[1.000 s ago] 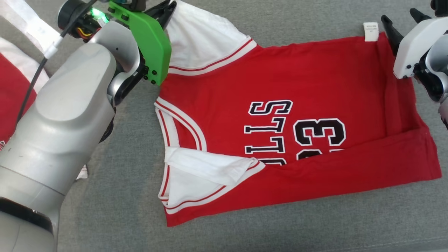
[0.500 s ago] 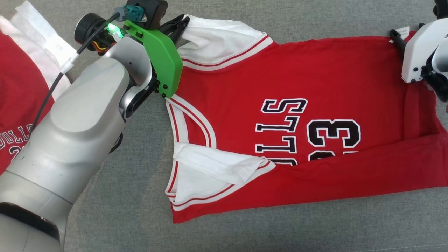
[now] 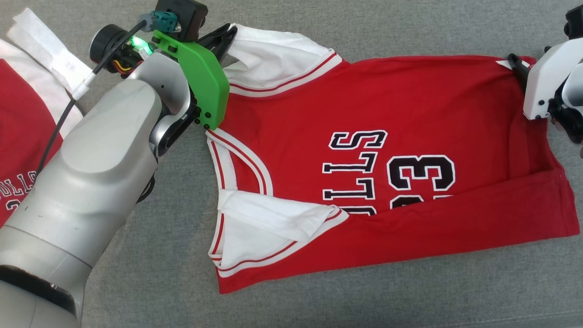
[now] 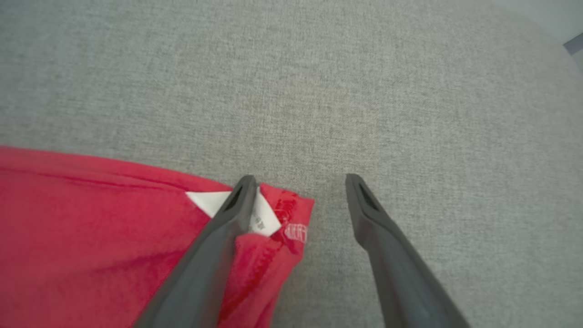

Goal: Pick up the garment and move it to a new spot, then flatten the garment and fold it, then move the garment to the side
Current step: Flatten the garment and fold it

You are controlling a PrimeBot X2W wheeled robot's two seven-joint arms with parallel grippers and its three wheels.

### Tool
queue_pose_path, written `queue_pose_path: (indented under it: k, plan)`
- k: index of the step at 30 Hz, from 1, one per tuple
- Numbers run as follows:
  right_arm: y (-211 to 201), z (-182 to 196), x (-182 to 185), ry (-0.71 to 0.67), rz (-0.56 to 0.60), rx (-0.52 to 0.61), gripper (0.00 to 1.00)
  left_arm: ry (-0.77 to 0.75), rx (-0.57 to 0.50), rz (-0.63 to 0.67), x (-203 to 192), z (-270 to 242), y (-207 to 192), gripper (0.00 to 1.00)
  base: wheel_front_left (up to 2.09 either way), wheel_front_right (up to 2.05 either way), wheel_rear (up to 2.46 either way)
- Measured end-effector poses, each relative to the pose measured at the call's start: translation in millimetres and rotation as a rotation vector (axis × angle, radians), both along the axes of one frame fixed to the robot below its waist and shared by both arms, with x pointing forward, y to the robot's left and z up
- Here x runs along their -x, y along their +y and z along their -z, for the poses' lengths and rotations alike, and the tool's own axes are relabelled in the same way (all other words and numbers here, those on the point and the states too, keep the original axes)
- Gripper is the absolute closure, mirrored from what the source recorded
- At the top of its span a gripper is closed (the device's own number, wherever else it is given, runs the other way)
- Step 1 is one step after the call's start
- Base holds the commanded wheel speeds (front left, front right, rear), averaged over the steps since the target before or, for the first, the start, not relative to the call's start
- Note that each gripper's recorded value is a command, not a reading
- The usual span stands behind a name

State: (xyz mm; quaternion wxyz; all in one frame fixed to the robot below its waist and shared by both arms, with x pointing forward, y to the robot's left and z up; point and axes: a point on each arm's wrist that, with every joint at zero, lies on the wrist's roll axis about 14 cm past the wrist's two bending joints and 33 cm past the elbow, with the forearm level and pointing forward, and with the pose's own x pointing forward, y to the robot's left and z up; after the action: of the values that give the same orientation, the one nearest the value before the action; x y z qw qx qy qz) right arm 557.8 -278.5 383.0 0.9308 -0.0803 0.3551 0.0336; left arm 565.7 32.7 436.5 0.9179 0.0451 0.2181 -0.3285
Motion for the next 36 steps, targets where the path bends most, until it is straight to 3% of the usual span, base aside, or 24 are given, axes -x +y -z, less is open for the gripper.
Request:
queue_pose_path:
  k: [12, 25, 26, 27, 28, 29, 36]
  plan:
    - [16, -11, -2, -0.057, 0.026, -0.126, 0.00, -0.001, -0.004, -0.023, 0, 0, 6, 1.00, 0.00, 0.00, 0.00]
    - [2, 2, 6, -0.007, 0.038, -0.084, 0.00, 0.014, -0.006, -0.018, 1, 6, 3, 1.00, 0.00, 0.00, 0.00]
    - [3, 3, 5, -0.005, 0.038, -0.085, 0.07, 0.017, -0.008, -0.019, 2, 7, 4, 1.00, 0.00, 0.00, 0.00]
    - [4, 4, 5, -0.003, 0.039, -0.088, 0.60, 0.018, -0.011, -0.020, 2, 8, 5, 1.00, 0.00, 0.00, 0.00]
    - [5, 5, 6, -0.003, 0.038, -0.089, 0.96, 0.019, -0.013, -0.021, 2, 8, 5, 1.00, 0.00, 0.00, 0.00]
    - [6, 4, 5, -0.005, 0.034, -0.090, 1.00, 0.018, -0.014, -0.021, 2, 8, 5, 1.00, 0.00, 0.00, 0.00]
    - [2, -7, 3, -0.049, 0.030, -0.073, 1.00, -0.001, -0.019, -0.035, 0, 2, 9, 1.00, 0.00, 0.00, 0.00]
